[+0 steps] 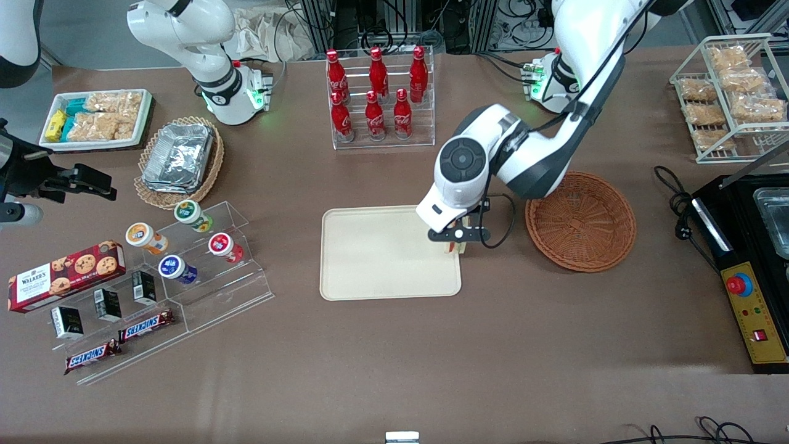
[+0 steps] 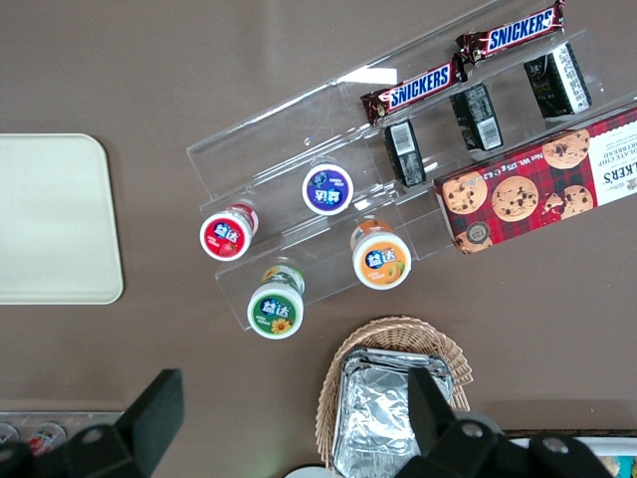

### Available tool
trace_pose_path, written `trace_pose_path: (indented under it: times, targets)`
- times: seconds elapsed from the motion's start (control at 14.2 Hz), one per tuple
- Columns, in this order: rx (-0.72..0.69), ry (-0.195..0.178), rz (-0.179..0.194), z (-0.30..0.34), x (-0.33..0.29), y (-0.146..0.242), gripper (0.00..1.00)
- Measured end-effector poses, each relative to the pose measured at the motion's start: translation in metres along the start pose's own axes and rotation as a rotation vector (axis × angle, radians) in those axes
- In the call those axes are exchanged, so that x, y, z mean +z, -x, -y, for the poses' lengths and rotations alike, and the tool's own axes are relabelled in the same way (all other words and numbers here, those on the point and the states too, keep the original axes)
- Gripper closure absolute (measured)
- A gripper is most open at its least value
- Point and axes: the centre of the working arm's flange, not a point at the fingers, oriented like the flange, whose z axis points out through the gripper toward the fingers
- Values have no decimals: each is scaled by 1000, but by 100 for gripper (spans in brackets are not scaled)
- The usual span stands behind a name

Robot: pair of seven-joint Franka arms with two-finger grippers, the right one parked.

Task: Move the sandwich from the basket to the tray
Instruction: 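Carry the sandwich with the left gripper over to the beige tray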

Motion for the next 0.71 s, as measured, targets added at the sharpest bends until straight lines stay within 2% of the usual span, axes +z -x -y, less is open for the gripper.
trace_pose_path:
  times: [0.14,0.42,0.71]
  targets:
    - [4,18,-3,-7,20,-6,79]
    - [-20,35,-52,-25,61,-18,79]
    - [-23,58,-45,-32,85,-24,79]
